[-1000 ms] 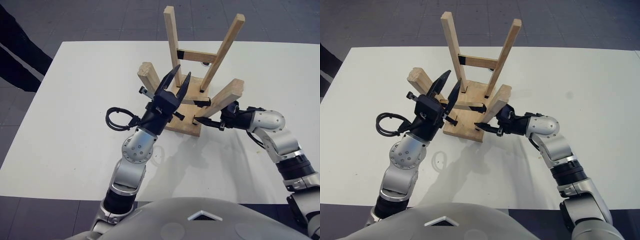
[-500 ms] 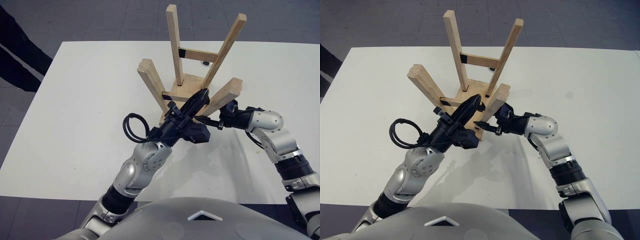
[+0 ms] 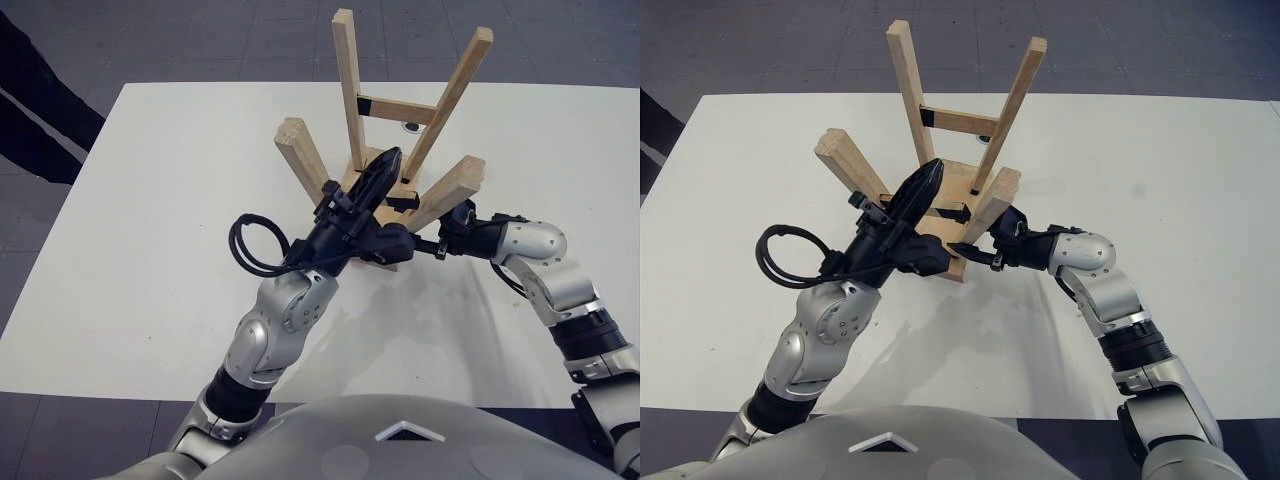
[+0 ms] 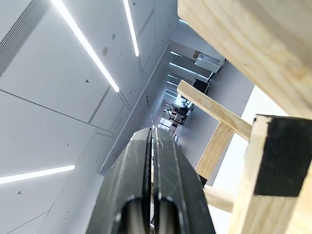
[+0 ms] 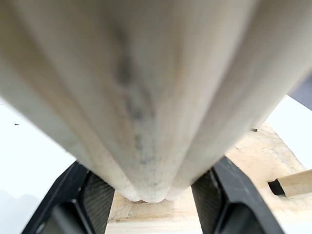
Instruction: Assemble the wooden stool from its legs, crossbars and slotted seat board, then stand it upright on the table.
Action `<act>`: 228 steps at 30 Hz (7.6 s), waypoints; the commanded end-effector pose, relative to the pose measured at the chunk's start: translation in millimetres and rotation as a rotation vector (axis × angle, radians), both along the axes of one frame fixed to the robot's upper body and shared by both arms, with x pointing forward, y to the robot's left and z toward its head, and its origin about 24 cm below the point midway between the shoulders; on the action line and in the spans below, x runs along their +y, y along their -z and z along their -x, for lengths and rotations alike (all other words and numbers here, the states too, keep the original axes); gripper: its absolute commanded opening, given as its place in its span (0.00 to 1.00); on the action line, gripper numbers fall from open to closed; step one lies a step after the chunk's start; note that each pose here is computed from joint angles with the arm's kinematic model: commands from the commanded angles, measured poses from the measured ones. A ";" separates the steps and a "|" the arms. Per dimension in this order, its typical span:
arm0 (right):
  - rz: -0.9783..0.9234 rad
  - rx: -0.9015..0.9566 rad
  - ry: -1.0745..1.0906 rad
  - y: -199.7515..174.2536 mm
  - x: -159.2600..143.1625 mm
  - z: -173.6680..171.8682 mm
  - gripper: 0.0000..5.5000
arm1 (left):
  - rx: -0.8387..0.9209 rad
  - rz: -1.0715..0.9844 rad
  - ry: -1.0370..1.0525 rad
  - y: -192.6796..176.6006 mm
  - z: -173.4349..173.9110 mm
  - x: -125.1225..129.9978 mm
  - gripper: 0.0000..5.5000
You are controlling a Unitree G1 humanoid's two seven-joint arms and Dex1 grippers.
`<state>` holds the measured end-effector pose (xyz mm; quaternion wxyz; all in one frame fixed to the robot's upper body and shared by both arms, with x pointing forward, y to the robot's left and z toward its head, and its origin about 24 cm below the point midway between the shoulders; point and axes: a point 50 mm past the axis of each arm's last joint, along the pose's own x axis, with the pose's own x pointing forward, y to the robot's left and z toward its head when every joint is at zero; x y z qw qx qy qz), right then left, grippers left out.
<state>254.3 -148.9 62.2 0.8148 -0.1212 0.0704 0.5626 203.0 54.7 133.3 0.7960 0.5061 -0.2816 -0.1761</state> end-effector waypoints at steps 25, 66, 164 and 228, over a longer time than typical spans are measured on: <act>0.318 0.434 0.060 83.6 -22.3 51.4 0.37 | 0.401 -0.515 0.003 109.7 7.9 -4.0 0.02; 0.354 0.514 0.028 76.5 -11.5 58.7 0.37 | 0.450 -0.516 0.059 119.6 16.0 -6.2 0.02; 0.016 0.338 0.096 44.6 27.5 86.7 0.02 | 1.268 0.676 -0.149 140.4 -18.2 81.0 0.02; -0.355 -0.293 0.353 -187.3 -50.8 59.1 0.02 | 1.004 0.792 0.537 22.0 22.2 87.9 0.02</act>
